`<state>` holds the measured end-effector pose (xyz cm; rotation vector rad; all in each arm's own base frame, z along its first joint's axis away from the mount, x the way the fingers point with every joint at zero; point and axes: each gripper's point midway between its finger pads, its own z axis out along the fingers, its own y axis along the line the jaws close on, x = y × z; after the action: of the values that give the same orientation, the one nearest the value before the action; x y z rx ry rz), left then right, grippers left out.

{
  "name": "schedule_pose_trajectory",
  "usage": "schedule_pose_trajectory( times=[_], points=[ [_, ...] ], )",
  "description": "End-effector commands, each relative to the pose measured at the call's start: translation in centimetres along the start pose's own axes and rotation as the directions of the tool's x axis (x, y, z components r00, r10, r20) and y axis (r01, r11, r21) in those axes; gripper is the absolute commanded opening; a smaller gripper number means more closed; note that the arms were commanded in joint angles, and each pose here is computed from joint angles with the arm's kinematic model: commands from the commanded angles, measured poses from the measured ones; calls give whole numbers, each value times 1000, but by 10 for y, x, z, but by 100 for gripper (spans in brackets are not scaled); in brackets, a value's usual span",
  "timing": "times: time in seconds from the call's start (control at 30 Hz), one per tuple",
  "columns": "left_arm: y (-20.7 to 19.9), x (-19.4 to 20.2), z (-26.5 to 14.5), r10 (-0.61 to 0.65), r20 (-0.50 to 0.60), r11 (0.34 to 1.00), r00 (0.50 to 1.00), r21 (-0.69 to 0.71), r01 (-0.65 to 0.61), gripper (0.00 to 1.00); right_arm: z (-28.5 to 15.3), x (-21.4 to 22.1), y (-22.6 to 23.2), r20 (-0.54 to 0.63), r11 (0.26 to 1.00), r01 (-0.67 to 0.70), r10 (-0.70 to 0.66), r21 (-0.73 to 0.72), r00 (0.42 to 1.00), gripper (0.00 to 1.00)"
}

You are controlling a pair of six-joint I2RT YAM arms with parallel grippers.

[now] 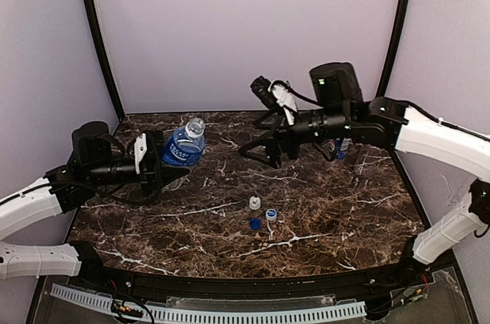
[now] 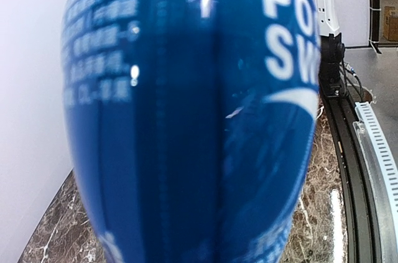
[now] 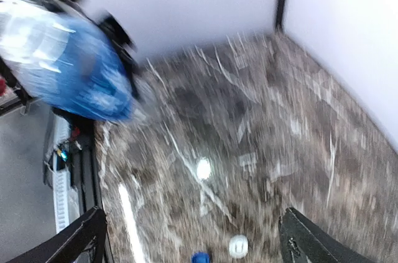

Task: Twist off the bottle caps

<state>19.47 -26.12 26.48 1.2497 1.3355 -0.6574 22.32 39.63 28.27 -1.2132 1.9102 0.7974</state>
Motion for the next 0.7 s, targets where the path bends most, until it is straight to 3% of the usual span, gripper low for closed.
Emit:
schedule_pose_trajectory(
  times=[0.0,0.07,0.2,0.37,0.53,0.67],
  points=[
    [-11,-20,-3,-21,92,998,996,63,15,21,-69,-86,94,636,861,495,-317,-118,703,98],
    [-13,-19,-3,-17,97,997,995,75,9,21,-77,-105,102,709,843,532,-326,-81,625,97],
    [-13,-21,-3,-15,102,997,995,76,7,21,-50,-123,109,672,824,534,-289,-188,682,92],
    [-14,-20,-3,-12,99,997,995,79,4,21,-38,-136,121,684,798,554,-268,-236,678,86],
    [-13,-19,-2,-11,99,997,995,78,3,22,-22,-134,123,660,790,541,-246,-288,710,61],
    [-12,-19,-1,-8,97,997,995,74,1,22,-8,-127,121,622,795,524,-249,-307,742,56]
  ],
)
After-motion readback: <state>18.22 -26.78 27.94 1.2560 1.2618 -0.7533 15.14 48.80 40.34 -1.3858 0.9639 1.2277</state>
